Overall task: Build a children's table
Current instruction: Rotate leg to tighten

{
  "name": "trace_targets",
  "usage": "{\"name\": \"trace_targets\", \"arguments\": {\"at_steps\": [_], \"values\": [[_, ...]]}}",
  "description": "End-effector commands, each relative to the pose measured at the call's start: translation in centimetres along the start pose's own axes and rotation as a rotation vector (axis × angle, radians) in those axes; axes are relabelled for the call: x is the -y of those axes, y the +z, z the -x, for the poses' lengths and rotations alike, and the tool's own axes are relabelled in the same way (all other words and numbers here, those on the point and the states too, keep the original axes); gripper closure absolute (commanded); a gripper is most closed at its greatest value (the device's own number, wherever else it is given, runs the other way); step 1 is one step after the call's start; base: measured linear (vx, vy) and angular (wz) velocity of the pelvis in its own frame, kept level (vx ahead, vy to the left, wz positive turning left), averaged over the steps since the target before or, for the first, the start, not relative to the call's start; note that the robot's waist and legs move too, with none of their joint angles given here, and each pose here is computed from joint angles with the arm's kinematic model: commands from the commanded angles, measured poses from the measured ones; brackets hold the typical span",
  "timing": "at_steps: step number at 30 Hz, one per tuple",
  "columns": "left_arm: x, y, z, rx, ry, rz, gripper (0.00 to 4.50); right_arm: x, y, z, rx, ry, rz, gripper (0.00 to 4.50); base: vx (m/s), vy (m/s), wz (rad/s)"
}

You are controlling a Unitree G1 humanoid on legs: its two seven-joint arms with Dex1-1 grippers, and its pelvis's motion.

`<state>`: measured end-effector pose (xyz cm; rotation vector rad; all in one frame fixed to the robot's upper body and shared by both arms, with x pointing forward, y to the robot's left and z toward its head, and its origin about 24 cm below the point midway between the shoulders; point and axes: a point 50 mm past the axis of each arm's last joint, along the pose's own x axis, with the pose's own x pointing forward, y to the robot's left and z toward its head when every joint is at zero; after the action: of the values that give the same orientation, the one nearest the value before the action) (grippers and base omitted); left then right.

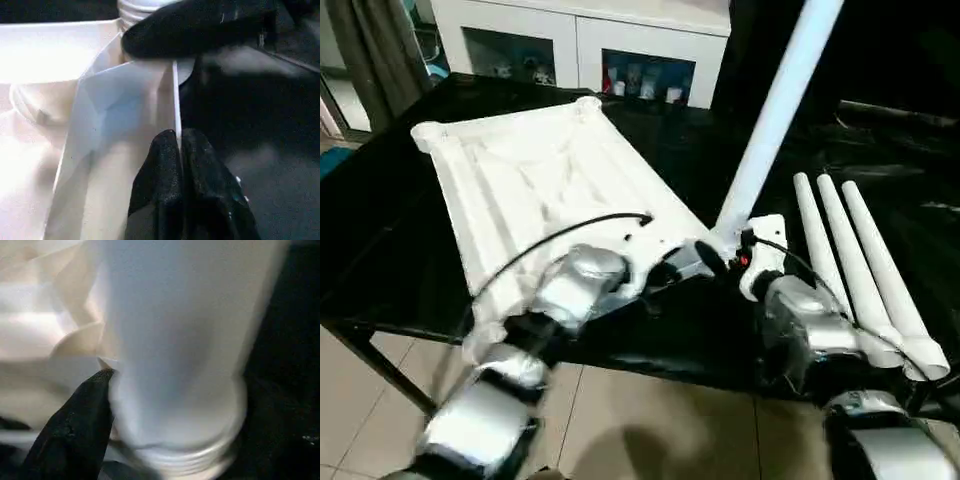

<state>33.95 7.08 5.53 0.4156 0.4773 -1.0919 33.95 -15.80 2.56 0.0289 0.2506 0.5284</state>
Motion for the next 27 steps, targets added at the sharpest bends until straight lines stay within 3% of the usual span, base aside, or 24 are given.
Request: {"name": "trace_targets", "arguments": {"at_steps": [1,8,16,22,27], "values": [[0.7,-1.8,0.4,-0.057,-0.100,0.017,4.50,0.2,0.5,0.7,-0.004,0.098,0.033,0.87,0.000,0.000,0.00],[0.6,-2.6,2.8,-0.042,-0.238,-0.038,4.50,-0.3,0.1,3.4,-0.086,0.445,0.170,0.87,0.000,0.000,0.00],[1.1,-2.0,3.2,-0.018,-0.293,-0.046,4.50,-0.6,0.9,3.1,-0.055,0.488,0.151,0.87,0.000,0.000,0.00],[1.3,-2.0,3.1,-0.019,-0.304,-0.052,4.50,-0.8,0.7,3.2,-0.057,0.513,0.149,0.87,0.000,0.000,0.00],[1.4,-2.2,3.2,-0.027,-0.304,-0.051,4.50,-0.9,0.2,3.3,-0.075,0.526,0.136,1.35,0.000,0.000,0.00]]}}
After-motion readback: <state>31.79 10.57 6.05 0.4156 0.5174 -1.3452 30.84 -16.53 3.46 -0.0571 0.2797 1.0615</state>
